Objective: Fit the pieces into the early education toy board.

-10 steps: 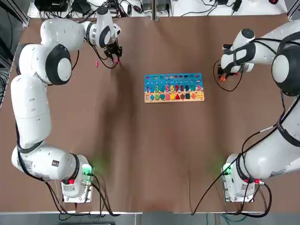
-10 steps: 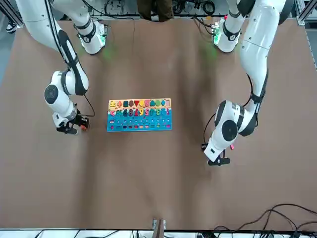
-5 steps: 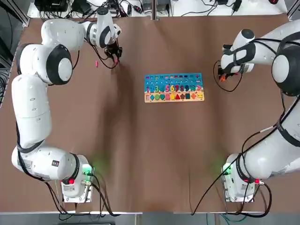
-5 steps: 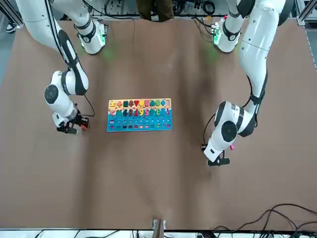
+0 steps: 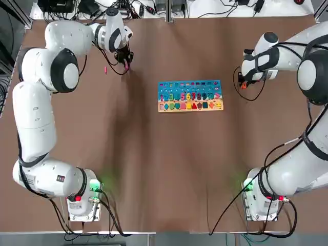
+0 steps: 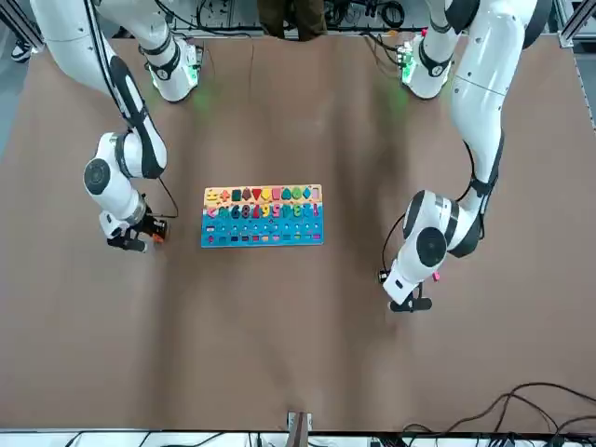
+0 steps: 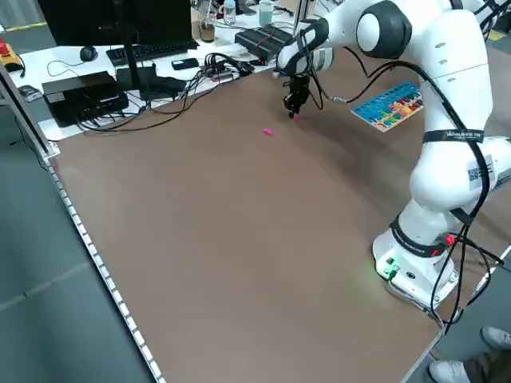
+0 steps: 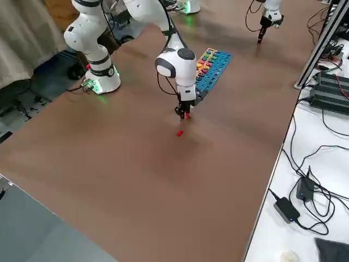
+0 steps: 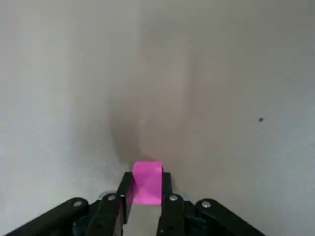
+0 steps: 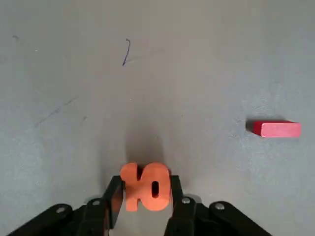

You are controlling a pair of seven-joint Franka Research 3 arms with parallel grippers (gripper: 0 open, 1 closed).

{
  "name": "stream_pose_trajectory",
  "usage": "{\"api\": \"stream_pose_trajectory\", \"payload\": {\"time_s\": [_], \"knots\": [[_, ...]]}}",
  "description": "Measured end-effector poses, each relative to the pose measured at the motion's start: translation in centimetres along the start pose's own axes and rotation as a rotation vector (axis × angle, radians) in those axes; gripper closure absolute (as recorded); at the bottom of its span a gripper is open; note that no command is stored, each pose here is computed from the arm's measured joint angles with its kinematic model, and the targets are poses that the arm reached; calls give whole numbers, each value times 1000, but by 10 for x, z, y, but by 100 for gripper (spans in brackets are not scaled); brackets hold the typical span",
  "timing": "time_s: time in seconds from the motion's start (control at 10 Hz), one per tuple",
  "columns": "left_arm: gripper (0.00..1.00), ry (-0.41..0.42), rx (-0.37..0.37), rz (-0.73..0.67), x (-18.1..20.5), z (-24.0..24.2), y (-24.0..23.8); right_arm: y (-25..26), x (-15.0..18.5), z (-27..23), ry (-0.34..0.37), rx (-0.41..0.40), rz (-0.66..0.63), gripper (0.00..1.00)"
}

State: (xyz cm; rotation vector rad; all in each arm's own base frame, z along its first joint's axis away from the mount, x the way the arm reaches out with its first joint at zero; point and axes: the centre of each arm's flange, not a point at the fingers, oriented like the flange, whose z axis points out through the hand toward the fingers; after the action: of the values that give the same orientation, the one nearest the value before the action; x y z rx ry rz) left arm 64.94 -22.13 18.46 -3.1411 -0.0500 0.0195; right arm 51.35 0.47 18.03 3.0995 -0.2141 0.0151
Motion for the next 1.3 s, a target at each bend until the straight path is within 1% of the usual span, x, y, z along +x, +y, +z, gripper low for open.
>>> {"api": "stream_pose_trajectory", "payload": {"time_s": [0.3,0.4,0.5,0.7,0.9,1.1,1.3], "knots": [[74,9,-7,1,1,-7,2,0,0,0,0,0,0,56],[74,12,-17,10,-4,-16,10,0,0,0,0,0,0,56],[74,4,-27,16,-18,-25,23,0,0,0,0,0,0,56],[74,-30,-43,-1,-63,-39,60,0,-1,-1,-9,0,0,59],[74,-68,-47,-22,-114,-41,101,0,-1,-3,-15,0,0,59],[74,-77,-40,-32,-168,-29,142,-1,-1,-5,-14,1,0,59],[74,-82,-33,-37,-204,-22,172,-8,-2,-16,-26,6,-14,59]]}}
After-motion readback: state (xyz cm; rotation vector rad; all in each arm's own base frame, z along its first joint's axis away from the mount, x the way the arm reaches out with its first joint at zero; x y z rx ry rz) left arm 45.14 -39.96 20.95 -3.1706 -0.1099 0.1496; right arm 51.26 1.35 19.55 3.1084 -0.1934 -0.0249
